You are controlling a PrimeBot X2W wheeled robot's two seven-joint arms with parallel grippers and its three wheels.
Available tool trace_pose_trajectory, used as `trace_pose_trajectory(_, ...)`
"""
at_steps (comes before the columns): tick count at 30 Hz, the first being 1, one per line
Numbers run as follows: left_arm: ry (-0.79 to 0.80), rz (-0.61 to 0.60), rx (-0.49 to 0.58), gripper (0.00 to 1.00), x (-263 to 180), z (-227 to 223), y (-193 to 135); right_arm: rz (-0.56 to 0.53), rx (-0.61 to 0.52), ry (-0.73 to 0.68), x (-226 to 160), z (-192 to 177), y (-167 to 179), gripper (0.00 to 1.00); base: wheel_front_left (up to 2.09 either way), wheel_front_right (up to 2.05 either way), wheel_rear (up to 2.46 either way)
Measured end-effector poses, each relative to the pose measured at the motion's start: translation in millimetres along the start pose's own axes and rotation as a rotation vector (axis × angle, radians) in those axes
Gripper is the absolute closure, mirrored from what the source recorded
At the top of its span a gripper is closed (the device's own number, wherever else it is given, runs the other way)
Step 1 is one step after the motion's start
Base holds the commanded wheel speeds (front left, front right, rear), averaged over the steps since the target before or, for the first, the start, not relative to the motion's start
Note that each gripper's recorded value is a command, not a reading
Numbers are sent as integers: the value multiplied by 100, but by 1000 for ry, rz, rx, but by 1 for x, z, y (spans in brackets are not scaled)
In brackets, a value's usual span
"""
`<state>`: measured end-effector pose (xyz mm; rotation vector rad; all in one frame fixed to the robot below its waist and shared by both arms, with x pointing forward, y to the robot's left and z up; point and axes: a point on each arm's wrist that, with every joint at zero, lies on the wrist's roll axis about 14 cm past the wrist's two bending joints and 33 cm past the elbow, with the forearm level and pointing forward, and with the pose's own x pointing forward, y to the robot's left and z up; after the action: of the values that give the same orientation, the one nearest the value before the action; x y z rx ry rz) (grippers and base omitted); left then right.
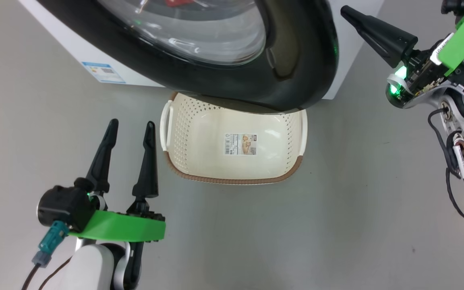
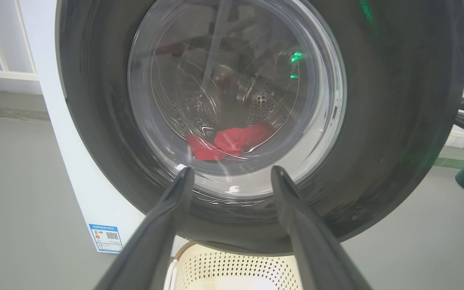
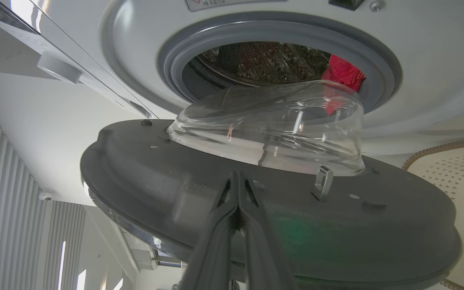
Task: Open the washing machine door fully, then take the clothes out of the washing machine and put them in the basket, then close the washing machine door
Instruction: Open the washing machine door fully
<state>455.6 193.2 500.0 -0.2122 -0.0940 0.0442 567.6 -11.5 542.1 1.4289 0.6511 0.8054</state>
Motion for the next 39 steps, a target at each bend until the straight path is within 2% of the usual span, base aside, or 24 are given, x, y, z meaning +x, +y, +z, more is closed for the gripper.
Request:
trace_pose_trajectory(7, 12, 29, 7, 0, -4, -3, 10, -13, 10, 110, 18, -10, -6, 100, 0, 0, 0)
trace_pose_trajectory(16, 5, 50, 14, 0, -8, 3, 16, 23, 14, 147, 24, -20, 7, 100, 0, 0, 0)
trace_pose_trajectory(35, -75, 75, 7, 0, -37, 42, 20, -3, -1, 298, 9, -100, 19, 100, 0, 0, 0)
trace_pose_trajectory(39, -81, 92, 3, 0, -52, 46, 24, -27, -33, 347, 6, -122, 20, 100, 0, 0, 0)
